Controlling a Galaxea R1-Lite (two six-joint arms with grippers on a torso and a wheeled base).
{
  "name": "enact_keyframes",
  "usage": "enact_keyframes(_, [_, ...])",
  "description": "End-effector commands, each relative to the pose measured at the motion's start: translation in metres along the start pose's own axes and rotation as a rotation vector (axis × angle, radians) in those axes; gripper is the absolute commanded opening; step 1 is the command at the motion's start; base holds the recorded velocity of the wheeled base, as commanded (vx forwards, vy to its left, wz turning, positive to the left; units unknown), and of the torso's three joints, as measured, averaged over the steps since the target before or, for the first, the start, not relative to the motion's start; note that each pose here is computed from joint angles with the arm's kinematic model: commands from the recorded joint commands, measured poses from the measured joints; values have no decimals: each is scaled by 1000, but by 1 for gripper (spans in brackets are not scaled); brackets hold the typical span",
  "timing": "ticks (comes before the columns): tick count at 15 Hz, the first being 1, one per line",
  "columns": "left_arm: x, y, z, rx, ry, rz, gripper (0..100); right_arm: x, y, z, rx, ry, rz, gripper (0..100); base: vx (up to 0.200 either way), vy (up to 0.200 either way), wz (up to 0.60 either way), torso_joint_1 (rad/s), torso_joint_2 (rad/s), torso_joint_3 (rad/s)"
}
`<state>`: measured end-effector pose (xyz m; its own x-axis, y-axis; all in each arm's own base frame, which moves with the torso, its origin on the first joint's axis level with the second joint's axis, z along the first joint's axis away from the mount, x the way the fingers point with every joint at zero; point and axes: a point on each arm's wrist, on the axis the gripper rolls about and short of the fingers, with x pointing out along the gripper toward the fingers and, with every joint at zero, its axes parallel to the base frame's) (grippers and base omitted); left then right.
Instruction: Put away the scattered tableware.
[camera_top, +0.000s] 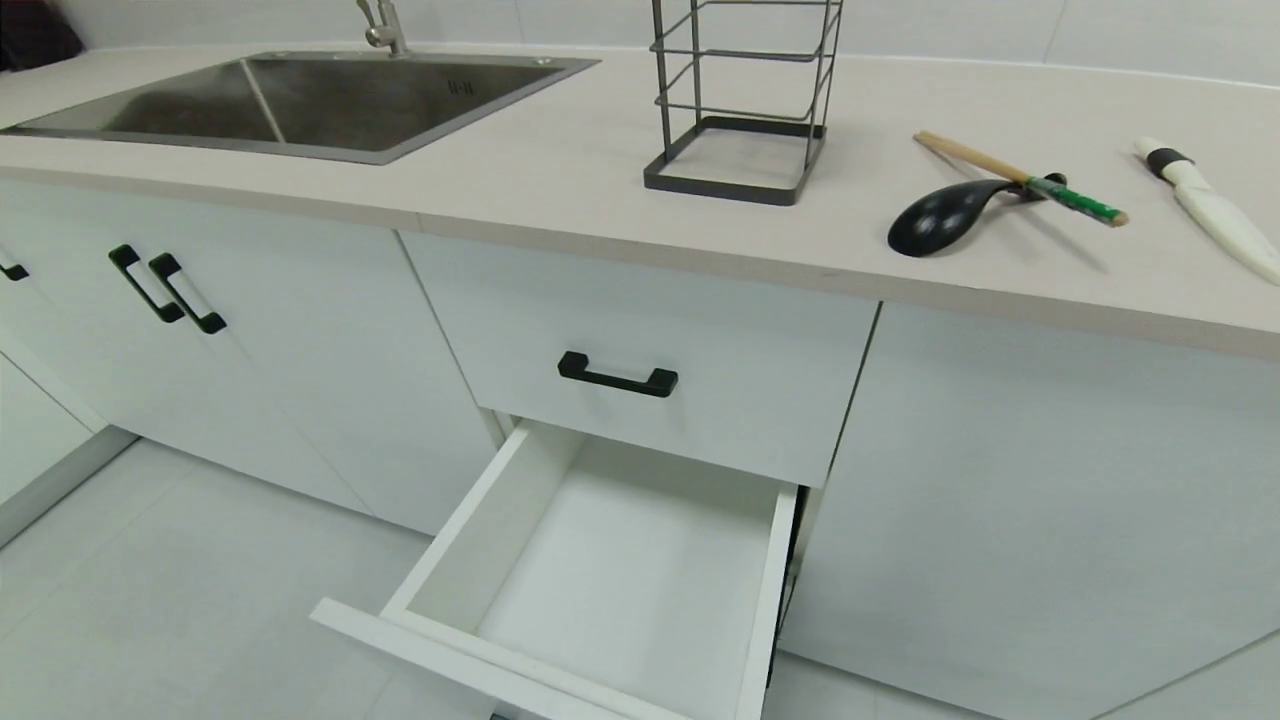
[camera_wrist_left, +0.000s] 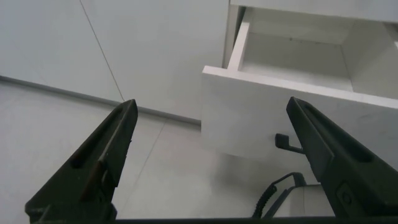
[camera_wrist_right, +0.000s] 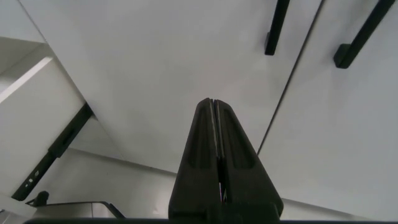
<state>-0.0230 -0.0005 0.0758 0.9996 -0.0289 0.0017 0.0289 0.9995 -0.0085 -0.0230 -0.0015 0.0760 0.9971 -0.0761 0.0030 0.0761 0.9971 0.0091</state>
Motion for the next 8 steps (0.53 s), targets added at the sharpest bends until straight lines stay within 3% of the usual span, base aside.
enact_keyframes(1, [0,0,0,-1,0,0,100,0,0,0,-1,3,-1,0,0,0,0,251,-159,-188])
enact_keyframes(8, [0,0,0,-1,0,0,100,0,0,0,-6,3,9,0,0,0,0,216,-550,-209])
